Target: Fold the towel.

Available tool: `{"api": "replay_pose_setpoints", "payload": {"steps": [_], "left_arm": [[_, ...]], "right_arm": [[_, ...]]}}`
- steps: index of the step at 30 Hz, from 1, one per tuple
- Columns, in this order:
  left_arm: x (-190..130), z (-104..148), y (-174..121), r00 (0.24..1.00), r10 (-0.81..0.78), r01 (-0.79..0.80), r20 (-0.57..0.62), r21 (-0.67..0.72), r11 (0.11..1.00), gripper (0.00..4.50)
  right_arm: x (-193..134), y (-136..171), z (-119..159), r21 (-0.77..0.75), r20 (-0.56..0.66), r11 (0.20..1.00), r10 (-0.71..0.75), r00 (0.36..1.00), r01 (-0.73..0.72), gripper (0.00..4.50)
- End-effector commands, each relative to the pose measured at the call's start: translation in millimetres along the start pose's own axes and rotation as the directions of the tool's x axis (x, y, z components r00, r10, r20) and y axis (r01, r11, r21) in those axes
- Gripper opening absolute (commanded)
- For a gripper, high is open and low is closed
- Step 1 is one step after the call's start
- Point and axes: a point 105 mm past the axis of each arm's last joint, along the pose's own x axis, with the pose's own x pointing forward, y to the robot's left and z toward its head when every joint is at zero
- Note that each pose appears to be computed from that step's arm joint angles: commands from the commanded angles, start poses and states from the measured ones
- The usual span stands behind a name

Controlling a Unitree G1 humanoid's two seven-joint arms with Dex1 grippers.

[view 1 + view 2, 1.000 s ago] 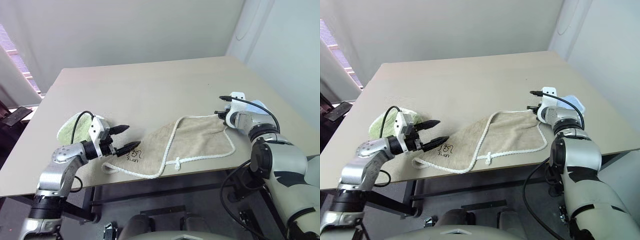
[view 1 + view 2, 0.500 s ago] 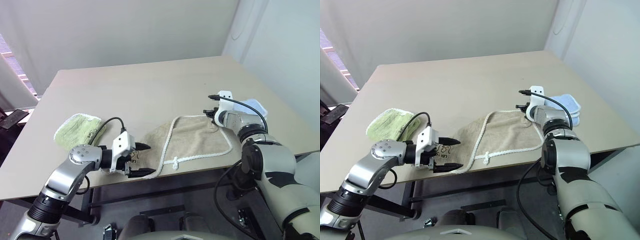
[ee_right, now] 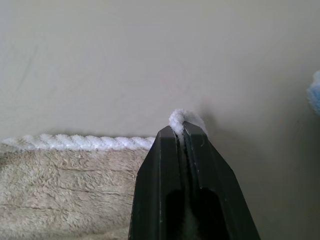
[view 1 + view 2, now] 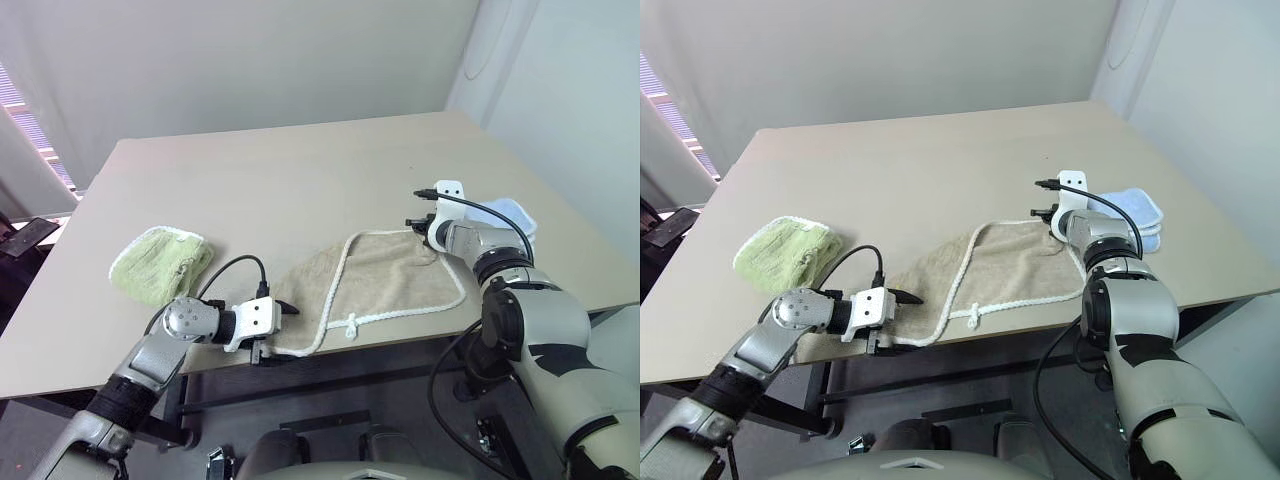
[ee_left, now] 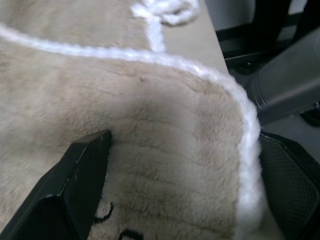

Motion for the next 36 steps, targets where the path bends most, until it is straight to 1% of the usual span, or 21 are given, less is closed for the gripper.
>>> {"api": "replay_pose_setpoints", "payload": {"steps": [1, 7, 13, 14, 17, 20, 22, 27, 35, 36], "left_arm": [[-1, -16, 7, 0.998, 0.009, -0.007, -0.056, 0.036, 0.999, 4.50], [5, -23, 8, 1.000, -0.002, 0.004, -0.012, 0.100, 0.995, 4.50], [14, -31, 2, 0.999, -0.018, 0.016, 0.029, 0.074, 0.997, 4.50], [16, -27, 0, 0.998, -0.015, 0.012, 0.054, 0.062, 0.998, 4.50], [18, -13, -3, 0.992, -0.006, 0.000, 0.124, 0.044, 0.999, 3.91], [19, 15, 2, 0.977, 0.020, -0.019, 0.213, -0.008, 1.000, 2.84], [21, 26, 6, 0.974, 0.029, -0.024, 0.223, -0.025, 0.999, 2.16], [19, 48, 17, 0.974, 0.056, -0.049, 0.220, -0.037, 0.998, 2.16], [10, 70, 20, 0.974, 0.046, -0.037, 0.222, -0.048, 0.998, 2.16], [10, 72, 19, 0.974, 0.039, -0.029, 0.223, -0.048, 0.998, 1.79]], "right_arm": [[-3, 5, 22, -0.038, 0.070, 0.999, 0.006, 0.998, -0.003, 0.01], [-1, 5, 17, -0.038, 0.057, 0.999, 0.004, 0.998, -0.002, 0.01], [-1, 7, 16, -0.042, 0.055, 0.999, 0.006, 0.998, -0.003, 0.01], [-1, 8, 17, -0.044, 0.056, 0.999, 0.007, 0.998, -0.005, 0.01], [-1, 8, 16, -0.048, 0.053, 0.999, 0.008, 0.999, -0.006, 0.00], [-1, 7, 14, -0.054, 0.046, 0.999, 0.008, 0.999, -0.006, 0.00], [0, 7, 13, -0.057, 0.041, 0.998, 0.008, 0.999, -0.006, 0.00], [-1, 7, 16, -0.073, 0.049, 0.997, 0.009, 0.999, -0.005, 0.00], [-1, 6, 15, -0.081, 0.045, 0.997, 0.002, 0.999, 0.002, 0.00], [-1, 6, 15, -0.082, 0.045, 0.997, 0.001, 0.999, 0.003, 0.00]]}}
